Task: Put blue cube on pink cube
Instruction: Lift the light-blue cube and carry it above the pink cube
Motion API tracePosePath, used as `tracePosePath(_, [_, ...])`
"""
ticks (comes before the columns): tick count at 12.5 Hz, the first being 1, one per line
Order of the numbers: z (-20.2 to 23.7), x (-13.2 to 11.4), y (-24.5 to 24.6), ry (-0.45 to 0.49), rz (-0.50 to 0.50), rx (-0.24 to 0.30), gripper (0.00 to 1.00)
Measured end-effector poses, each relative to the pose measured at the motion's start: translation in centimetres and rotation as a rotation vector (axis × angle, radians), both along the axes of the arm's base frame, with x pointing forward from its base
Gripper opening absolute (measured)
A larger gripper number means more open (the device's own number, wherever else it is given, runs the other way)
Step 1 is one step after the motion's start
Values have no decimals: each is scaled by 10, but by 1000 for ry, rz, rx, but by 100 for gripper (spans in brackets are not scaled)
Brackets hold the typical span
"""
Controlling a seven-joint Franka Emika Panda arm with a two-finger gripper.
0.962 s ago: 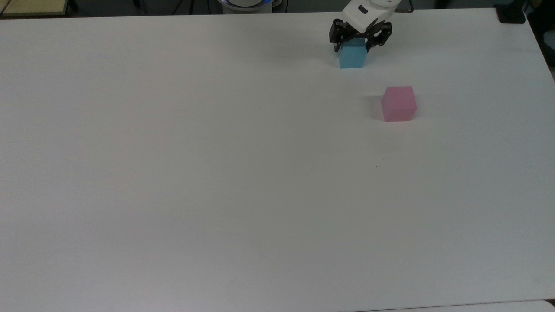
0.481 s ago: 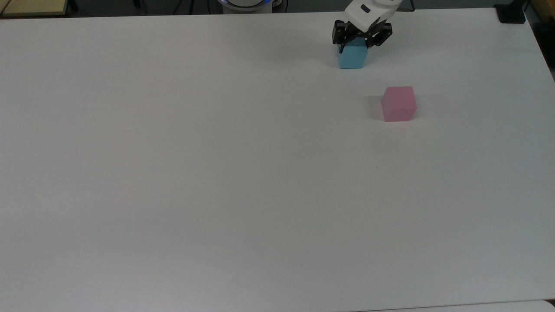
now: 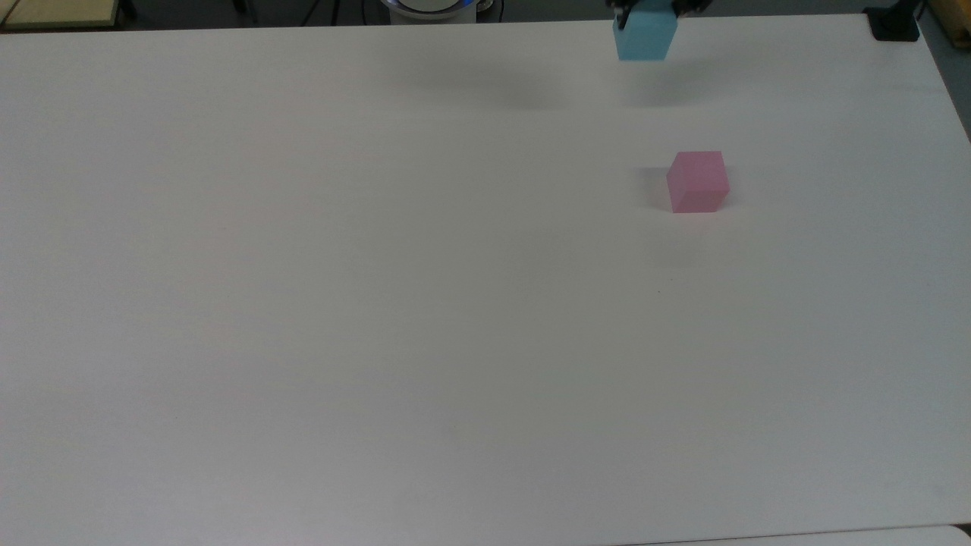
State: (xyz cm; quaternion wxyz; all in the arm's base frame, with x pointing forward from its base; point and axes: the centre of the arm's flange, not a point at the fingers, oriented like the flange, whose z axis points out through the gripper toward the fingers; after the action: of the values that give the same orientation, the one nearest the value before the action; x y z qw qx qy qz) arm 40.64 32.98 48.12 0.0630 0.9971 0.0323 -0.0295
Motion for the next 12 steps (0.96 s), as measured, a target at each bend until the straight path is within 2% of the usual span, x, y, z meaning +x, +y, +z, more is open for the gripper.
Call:
tracePosePath(2, [40,5,0,-13,5,11,60])
tracePosePath(6, [57,29,1,-40,13,37,60])
tracePosePath(9, [59,70,11,-54,17,50,60])
tracePosePath(12, [29,120,28,-25,10,35,60])
